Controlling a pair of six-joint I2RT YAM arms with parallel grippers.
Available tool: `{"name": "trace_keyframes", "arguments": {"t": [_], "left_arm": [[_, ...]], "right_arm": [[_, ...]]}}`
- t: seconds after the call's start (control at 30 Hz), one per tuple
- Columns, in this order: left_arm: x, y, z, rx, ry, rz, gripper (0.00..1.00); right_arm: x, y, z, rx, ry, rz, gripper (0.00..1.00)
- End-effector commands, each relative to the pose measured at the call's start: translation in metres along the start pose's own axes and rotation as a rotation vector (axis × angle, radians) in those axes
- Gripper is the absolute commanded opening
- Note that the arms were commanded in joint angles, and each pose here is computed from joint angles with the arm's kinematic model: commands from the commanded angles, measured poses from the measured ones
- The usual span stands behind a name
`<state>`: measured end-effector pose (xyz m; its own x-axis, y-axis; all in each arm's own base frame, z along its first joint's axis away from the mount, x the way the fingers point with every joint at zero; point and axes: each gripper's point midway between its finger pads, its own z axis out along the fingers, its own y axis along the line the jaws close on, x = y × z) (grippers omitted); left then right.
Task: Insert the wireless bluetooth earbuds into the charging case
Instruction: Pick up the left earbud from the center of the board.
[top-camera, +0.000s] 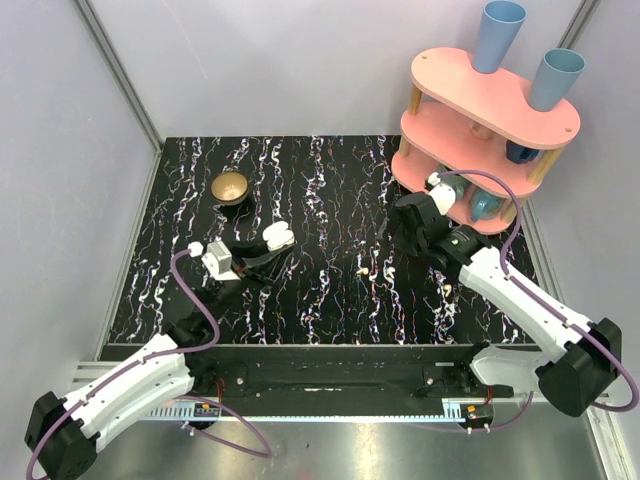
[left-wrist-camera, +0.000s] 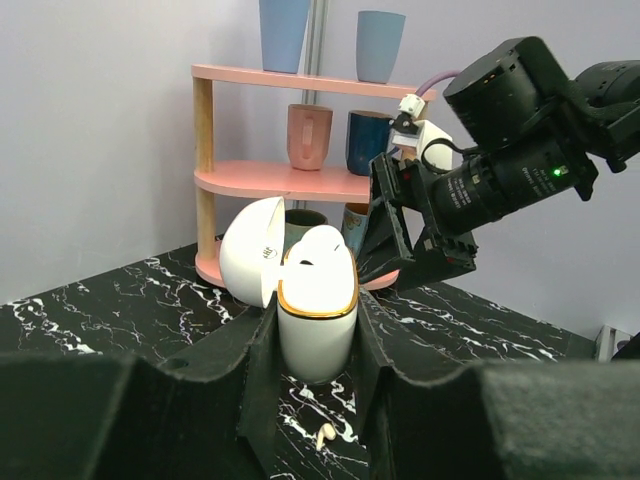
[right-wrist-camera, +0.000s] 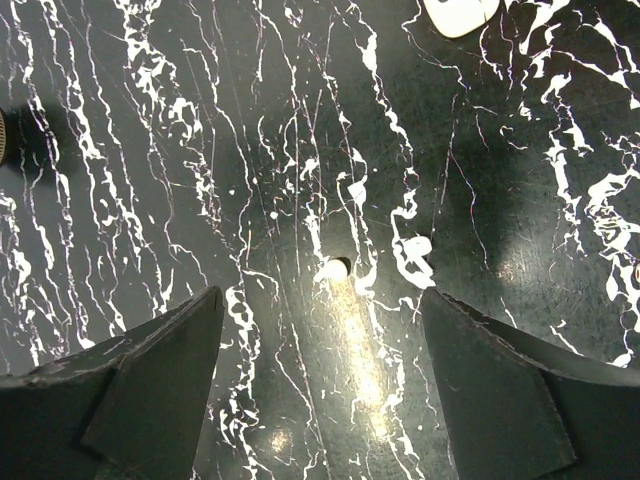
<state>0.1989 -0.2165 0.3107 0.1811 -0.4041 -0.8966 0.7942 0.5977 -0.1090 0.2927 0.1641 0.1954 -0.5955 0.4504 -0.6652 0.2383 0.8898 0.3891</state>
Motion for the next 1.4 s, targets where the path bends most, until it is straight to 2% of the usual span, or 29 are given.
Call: {"name": "trace_keyframes", "arguments": {"t": [0.0,0.17,0.27,0.83,1.07,1.2,1.37], "left_arm": [[-0.014,0.003,-0.002,-0.017,-0.047,0.026,0.0],[-0.012,0.007,-0.002,-0.034,-0.042,0.057,0.0],[-0.011,0.006,0.0,-0.027,-0.007,0.07,0.0],[-0.017,0.006,-0.006,-0.034,-0.04,0.05,0.0],[-0.017,0.01,-0.005,-0.055,-0.04,0.074,0.0],[-0.021,0.01,-0.002,-0.052,-0.039,0.083,0.0],[-0.021,0.01,-0.003,-0.053,-0.04,0.082,0.0]], "right_arm": [[0.004,0.003,0.005,-0.008,0.028,-0.002,0.89],[0.007,-0.003,0.012,0.021,0.023,-0.014,1.0],[0.009,-0.001,0.017,0.026,0.038,-0.02,1.0],[0.025,-0.005,0.034,0.092,0.141,-0.057,1.0],[0.042,-0.015,0.049,0.158,0.195,-0.064,0.93],[0.052,-0.023,0.056,0.196,0.219,-0.055,0.83],[0.061,-0.041,0.064,0.259,0.224,-0.047,0.77]]}}
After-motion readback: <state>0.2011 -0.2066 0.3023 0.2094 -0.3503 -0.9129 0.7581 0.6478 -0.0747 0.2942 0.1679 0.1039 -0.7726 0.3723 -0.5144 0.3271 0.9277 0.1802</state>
